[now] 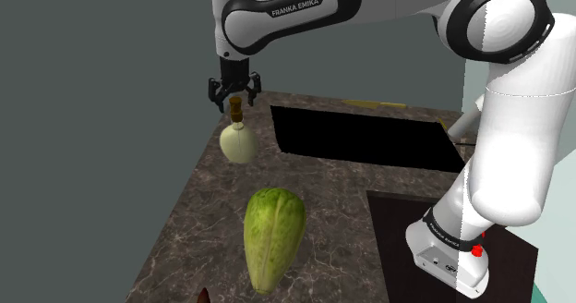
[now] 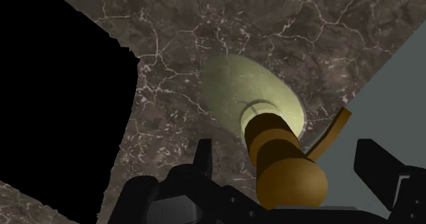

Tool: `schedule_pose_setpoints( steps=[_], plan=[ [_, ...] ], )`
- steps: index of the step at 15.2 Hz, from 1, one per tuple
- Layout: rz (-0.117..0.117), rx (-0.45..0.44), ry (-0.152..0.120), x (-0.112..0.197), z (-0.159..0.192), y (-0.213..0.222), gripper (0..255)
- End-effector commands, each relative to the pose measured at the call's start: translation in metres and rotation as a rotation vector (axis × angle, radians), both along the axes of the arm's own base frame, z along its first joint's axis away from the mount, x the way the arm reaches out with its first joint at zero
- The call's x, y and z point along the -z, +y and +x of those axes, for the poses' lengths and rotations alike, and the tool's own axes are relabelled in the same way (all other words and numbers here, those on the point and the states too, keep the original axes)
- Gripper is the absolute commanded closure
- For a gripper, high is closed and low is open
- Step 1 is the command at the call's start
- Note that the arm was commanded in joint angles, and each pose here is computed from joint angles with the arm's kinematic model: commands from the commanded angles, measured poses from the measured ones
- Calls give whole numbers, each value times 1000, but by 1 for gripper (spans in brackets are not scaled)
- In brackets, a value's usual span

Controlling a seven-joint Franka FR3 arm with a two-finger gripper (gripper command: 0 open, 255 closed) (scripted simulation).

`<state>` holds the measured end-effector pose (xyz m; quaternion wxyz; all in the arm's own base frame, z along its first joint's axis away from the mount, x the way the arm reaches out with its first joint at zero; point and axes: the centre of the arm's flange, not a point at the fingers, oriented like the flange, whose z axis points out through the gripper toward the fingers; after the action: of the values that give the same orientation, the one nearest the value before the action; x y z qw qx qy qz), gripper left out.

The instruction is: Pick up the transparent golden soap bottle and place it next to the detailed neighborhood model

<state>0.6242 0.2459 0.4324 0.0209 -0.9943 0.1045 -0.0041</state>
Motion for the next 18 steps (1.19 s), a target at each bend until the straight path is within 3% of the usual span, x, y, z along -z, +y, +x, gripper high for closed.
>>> schedule_pose_setpoints(
  steps=[1,3,4,13,18],
  plan=[
    [0,0,0,0,0,0,0],
    [0,0,0,0,0,0,0],
    [0,0,0,0,0,0,255],
    [0,0,0,0,0,0,255],
    [0,0,0,-26,0,0,255]
  ],
)
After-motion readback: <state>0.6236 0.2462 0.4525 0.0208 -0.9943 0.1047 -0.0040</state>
